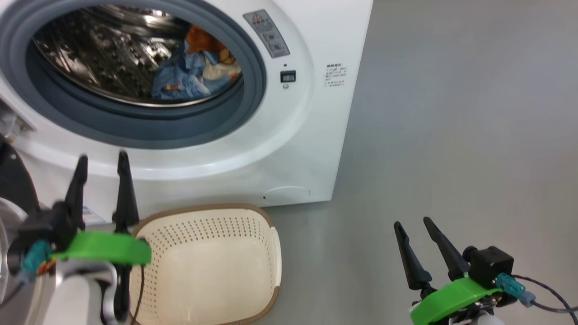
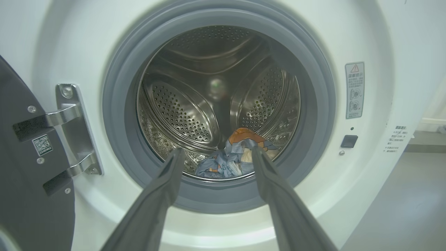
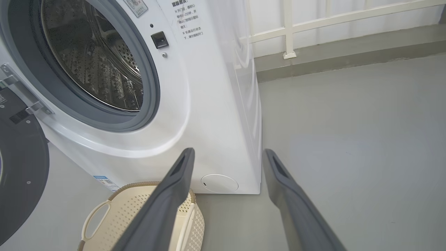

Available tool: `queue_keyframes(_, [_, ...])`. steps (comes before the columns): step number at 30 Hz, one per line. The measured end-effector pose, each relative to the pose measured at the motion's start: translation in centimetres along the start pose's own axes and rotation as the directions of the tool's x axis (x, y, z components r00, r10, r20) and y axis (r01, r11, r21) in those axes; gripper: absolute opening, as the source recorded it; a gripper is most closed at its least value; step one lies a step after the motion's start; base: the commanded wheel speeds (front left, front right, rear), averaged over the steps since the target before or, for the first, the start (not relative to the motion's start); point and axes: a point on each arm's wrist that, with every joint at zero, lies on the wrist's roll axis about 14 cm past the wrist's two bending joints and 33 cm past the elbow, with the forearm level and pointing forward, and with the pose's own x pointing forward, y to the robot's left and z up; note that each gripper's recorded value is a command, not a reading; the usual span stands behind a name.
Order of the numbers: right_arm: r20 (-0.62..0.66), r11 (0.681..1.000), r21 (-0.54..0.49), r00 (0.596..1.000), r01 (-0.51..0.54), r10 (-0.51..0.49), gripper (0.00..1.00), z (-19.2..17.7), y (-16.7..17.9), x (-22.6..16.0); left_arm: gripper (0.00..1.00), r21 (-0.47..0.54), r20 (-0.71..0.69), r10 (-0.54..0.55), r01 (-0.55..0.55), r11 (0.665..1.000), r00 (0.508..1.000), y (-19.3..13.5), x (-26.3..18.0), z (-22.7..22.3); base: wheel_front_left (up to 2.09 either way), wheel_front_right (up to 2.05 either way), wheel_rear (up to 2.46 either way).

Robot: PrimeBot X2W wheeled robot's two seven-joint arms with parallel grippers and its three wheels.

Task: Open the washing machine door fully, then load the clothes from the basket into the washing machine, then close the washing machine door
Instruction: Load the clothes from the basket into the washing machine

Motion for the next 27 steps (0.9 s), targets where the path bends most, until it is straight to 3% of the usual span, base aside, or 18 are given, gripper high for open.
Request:
queue_keyframes(16, [0.126,0.998,-0.064,0.992,0.019,-0.011,1.0,4.3,-0.1,-3.0,1.0,0.05,-0.014,0.053,-0.052,0.997,0.999,1.1,-7.2,0.5,0.0,0.0,0.0])
queue_keyframes(20, [0.163,0.991,-0.135,0.987,0.006,0.017,1.0,5.6,0.5,-3.4,1.0,0.038,-0.022,0.069,-0.068,0.997,0.997,1.0,-8.6,0.4,0.0,0.0,0.0])
queue_keyframes(27, [0.164,0.988,-0.151,0.986,0.015,0.01,1.0,5.5,0.4,-4.7,1.0,0.046,-0.047,0.093,-0.091,0.995,0.995,1.5,-10.5,-0.1,0.0,0.0,0.0])
